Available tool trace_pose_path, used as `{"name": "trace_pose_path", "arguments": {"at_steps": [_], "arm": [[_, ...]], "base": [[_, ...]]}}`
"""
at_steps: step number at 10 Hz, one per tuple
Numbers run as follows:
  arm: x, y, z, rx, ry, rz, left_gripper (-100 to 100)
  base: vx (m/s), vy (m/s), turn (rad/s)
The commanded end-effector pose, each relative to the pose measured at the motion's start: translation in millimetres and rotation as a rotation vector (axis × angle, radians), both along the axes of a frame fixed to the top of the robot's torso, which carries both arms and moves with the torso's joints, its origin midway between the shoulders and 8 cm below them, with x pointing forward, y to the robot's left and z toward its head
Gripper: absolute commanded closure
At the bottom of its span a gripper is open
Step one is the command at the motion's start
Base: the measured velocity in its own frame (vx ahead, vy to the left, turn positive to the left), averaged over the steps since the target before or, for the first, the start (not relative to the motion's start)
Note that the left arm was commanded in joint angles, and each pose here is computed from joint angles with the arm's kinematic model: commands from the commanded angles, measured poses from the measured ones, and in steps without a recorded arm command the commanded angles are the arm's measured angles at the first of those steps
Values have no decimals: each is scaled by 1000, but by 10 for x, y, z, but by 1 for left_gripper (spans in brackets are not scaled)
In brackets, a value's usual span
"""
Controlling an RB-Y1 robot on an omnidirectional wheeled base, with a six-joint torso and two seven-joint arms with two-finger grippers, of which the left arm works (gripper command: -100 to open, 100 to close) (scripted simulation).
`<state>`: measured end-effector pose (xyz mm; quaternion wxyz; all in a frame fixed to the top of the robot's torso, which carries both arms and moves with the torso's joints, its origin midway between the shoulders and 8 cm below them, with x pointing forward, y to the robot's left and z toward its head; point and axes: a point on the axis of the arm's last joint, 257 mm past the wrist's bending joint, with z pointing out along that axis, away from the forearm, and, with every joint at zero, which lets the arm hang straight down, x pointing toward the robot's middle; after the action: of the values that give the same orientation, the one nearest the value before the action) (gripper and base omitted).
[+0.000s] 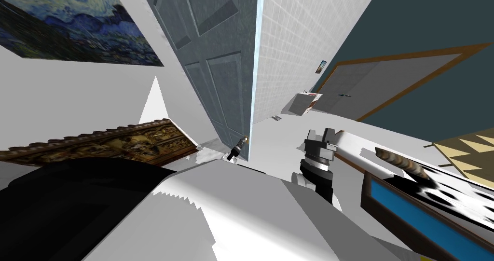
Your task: Push the door open
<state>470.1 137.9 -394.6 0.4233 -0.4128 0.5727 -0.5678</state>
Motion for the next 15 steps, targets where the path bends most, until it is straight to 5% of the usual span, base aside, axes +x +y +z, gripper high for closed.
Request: {"name": "trace_pose_path", "arguments": {"at_steps": [1, 11, 12, 15], "arm": [[23, 97, 1, 5, -1, 20, 100], [139, 650, 24, 19, -5, 148, 100], [131, 566, 15, 14, 1, 132, -100], [139, 529, 21, 5, 3, 129, -100]], "base": [[90, -50, 29], [166, -84, 46], [-40, -72, 52], [-233, 2, 26]]}}
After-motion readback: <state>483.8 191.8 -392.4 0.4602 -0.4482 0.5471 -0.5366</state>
